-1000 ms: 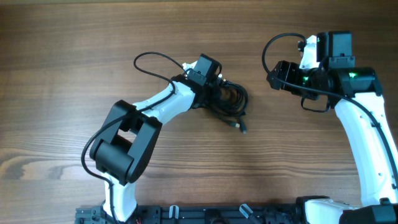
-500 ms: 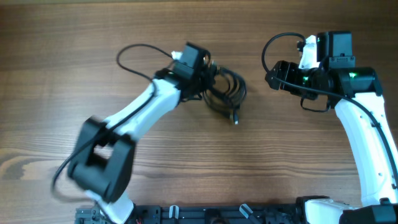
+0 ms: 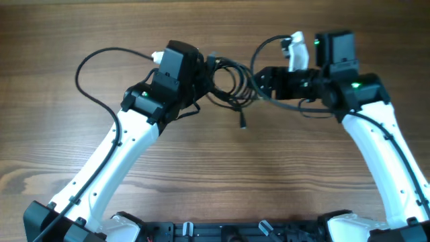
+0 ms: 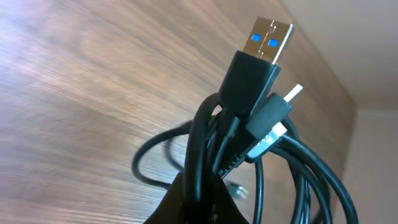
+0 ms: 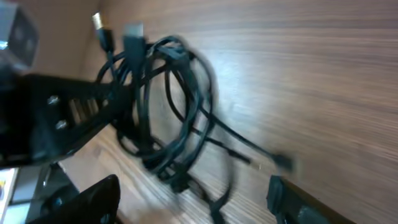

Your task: Untangle cables

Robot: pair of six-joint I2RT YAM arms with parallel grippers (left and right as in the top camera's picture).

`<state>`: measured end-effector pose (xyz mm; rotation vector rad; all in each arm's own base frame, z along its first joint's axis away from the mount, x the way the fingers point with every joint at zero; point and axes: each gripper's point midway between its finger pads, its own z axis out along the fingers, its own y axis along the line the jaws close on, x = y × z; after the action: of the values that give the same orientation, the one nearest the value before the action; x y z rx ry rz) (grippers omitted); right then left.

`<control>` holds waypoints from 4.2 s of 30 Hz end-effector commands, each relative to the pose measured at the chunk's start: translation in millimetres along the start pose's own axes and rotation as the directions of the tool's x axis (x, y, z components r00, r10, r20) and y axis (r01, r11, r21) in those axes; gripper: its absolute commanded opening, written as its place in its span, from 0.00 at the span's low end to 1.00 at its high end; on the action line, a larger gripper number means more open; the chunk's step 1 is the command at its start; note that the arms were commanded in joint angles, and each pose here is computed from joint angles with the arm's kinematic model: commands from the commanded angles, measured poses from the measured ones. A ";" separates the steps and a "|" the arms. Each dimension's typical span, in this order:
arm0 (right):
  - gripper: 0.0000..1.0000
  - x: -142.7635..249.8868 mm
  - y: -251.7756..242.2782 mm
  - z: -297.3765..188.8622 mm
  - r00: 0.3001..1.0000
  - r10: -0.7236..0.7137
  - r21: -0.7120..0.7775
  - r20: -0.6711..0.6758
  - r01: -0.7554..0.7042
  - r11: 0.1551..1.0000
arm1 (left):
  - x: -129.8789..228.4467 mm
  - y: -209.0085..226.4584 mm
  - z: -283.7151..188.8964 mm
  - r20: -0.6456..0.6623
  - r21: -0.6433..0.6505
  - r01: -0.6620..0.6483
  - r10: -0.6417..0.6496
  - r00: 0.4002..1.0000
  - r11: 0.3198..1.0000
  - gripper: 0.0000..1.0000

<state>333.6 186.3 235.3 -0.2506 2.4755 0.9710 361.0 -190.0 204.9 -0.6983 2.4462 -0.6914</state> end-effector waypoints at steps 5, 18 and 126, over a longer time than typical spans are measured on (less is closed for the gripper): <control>0.74 7.8 4.3 17.2 0.986 0.164 0.145 0.032 -0.167 0.975 | -12.5 29.6 -6.2 0.085 -0.106 0.284 -0.275 0.958 0.953 0.04; 0.75 17.8 11.4 24.4 0.973 0.229 0.183 0.034 -0.231 0.956 | 35.0 42.6 -11.4 -0.079 -0.228 0.523 -0.551 0.831 0.821 0.04; 0.43 15.5 40.2 101.1 0.995 -0.046 -0.086 -0.088 0.039 0.996 | 29.9 30.8 -3.1 -0.498 -0.373 0.759 -0.805 0.322 0.534 0.04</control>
<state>333.8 295.6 182.5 -0.3450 2.5361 1.0214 332.0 -174.5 168.0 -2.4631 2.3732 -1.3114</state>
